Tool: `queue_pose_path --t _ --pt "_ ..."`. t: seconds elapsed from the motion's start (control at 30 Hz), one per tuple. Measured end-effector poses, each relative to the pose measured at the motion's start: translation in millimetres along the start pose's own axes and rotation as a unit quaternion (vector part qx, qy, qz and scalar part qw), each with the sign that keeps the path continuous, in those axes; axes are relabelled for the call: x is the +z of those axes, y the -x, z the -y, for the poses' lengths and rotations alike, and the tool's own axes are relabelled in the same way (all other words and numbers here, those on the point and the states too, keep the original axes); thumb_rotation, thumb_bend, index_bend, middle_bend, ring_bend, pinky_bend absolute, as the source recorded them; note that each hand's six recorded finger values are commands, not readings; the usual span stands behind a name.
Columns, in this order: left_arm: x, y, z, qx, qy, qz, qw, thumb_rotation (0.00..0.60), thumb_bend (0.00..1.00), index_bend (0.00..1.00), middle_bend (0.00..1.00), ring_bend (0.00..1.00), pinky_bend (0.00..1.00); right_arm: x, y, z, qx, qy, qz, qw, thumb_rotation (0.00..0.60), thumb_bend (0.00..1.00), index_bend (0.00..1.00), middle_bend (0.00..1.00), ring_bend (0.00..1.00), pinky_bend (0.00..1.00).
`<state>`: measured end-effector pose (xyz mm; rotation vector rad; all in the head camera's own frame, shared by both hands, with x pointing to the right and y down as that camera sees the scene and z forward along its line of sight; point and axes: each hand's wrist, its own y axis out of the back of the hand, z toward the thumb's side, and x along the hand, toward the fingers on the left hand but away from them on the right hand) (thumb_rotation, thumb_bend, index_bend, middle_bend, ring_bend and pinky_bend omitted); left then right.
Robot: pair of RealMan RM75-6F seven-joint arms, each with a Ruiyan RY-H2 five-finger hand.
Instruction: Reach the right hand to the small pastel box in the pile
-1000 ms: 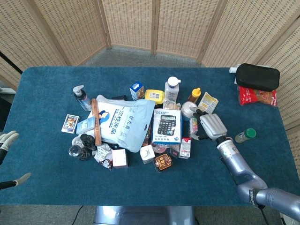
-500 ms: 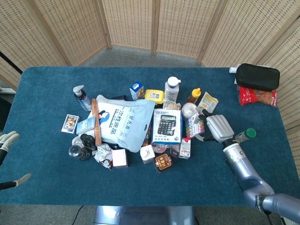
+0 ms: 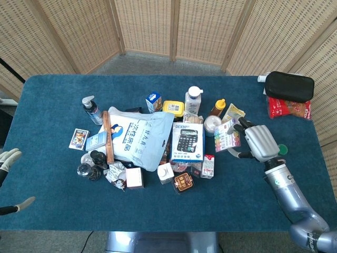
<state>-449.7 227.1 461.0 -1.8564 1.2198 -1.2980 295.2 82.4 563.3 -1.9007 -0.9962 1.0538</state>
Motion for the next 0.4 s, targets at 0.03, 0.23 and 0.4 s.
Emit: queue_pose_path --t 0.03,0.23,0.4 --pt "0.2 0.3 -0.4 0.0 0.001 0.001 1.0 0.6 0.0 0.0 0.0 0.0 0.0 3.0 -1.5 -6.3 -0.004 -0.003 -0.003 1.0 0.6 0.31 0.42 0.37 0.36 0.6" --pt "0.2 1.4 -1.6 -0.001 0.005 0.005 1.0 0.6 0.0 0.0 0.0 0.0 0.0 24.4 -10.5 -47.0 -0.034 -0.021 -0.021 0.999 0.6 0.32 0.42 0.37 0.36 0.6" --pt "0.7 1.9 -1.9 -0.002 0.006 0.008 0.9999 0.6 0.0 0.0 0.0 0.0 0.0 39.4 -15.2 -71.6 -0.055 -0.033 -0.03 0.9975 0.6 0.32 0.42 0.37 0.36 0.6"
